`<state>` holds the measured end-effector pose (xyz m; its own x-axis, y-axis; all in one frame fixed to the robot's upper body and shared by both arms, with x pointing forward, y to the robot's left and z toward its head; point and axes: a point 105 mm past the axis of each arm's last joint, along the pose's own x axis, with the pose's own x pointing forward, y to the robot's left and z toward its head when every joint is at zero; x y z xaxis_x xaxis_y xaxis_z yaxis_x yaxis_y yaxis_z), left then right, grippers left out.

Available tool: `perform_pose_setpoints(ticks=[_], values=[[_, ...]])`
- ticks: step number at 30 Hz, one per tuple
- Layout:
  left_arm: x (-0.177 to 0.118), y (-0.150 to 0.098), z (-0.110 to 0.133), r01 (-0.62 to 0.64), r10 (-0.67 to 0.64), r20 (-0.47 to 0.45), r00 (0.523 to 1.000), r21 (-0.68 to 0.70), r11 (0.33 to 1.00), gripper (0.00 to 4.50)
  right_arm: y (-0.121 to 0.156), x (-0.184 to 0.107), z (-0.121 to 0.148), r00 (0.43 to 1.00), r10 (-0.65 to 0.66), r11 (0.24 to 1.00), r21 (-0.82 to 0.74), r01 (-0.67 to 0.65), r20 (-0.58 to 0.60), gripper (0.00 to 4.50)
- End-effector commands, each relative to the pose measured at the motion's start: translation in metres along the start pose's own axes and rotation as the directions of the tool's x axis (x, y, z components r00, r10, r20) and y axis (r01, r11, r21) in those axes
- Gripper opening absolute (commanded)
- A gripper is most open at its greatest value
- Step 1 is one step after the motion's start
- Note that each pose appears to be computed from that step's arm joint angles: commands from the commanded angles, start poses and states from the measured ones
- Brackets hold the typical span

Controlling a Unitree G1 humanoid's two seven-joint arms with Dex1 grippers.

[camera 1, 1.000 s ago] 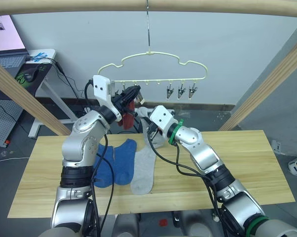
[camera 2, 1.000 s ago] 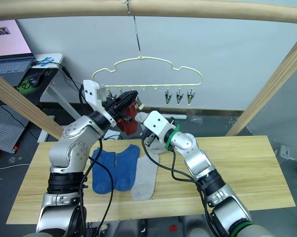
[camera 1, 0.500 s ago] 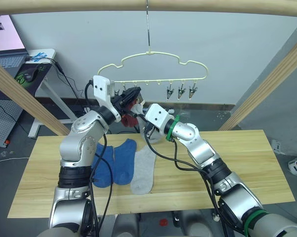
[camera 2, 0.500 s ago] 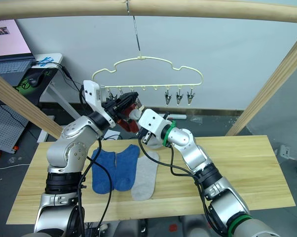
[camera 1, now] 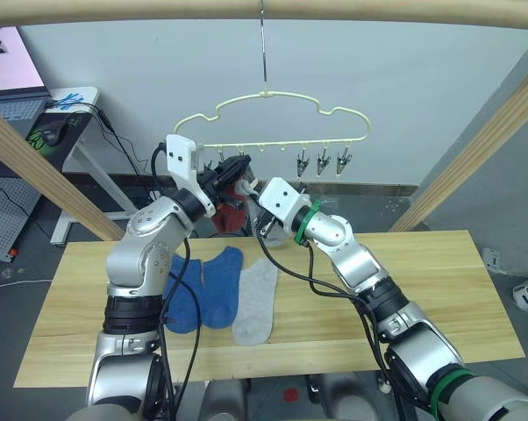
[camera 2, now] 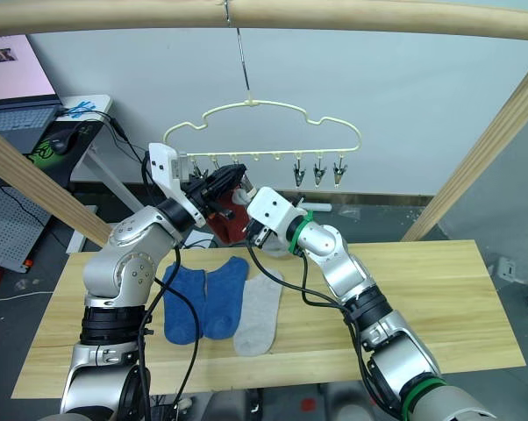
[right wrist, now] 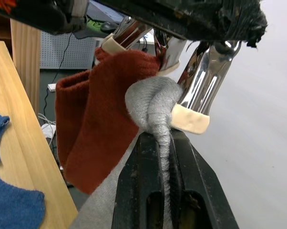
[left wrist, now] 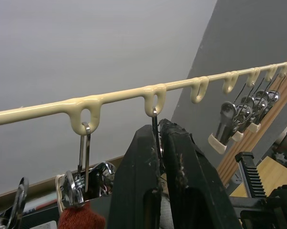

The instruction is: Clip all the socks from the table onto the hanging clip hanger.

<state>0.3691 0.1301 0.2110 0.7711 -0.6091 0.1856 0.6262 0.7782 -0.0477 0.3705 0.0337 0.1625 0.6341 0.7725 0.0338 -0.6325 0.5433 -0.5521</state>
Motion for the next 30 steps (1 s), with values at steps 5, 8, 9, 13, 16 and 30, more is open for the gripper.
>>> perform_pose_setpoints(ticks=[5, 8, 9, 13, 16, 30], values=[[-0.004, -0.003, 0.012, 0.004, -0.006, 0.039, 0.999, 0.035, 0.999, 1.72, -0.009, 0.004, 0.018, 0.997, -0.028, 1.000, -0.003, 0.028, 0.069, 0.00], [-0.005, -0.004, 0.013, 0.007, -0.009, 0.039, 0.999, 0.038, 0.999, 2.53, -0.008, 0.006, 0.017, 0.998, -0.023, 1.000, 0.005, 0.023, 0.065, 0.00], [-0.005, -0.004, 0.013, 0.009, -0.010, 0.038, 0.999, 0.039, 0.999, 2.77, -0.008, 0.006, 0.017, 0.998, -0.023, 1.000, 0.009, 0.022, 0.063, 0.00], [-0.008, -0.005, 0.013, 0.012, -0.014, 0.033, 0.999, 0.054, 0.998, 3.03, -0.007, 0.008, 0.016, 0.998, -0.021, 0.999, 0.046, 0.018, 0.057, 0.00], [-0.009, -0.005, 0.012, 0.010, -0.012, 0.030, 0.999, 0.063, 0.998, 3.06, -0.006, 0.008, 0.013, 0.999, -0.012, 0.998, 0.067, 0.009, 0.044, 0.74], [-0.012, -0.014, -0.009, 0.054, -0.056, 0.003, 0.998, 0.163, 0.985, 3.06, 0.008, -0.049, -0.019, 0.996, 0.056, 0.995, 0.083, -0.051, -0.068, 2.49]])
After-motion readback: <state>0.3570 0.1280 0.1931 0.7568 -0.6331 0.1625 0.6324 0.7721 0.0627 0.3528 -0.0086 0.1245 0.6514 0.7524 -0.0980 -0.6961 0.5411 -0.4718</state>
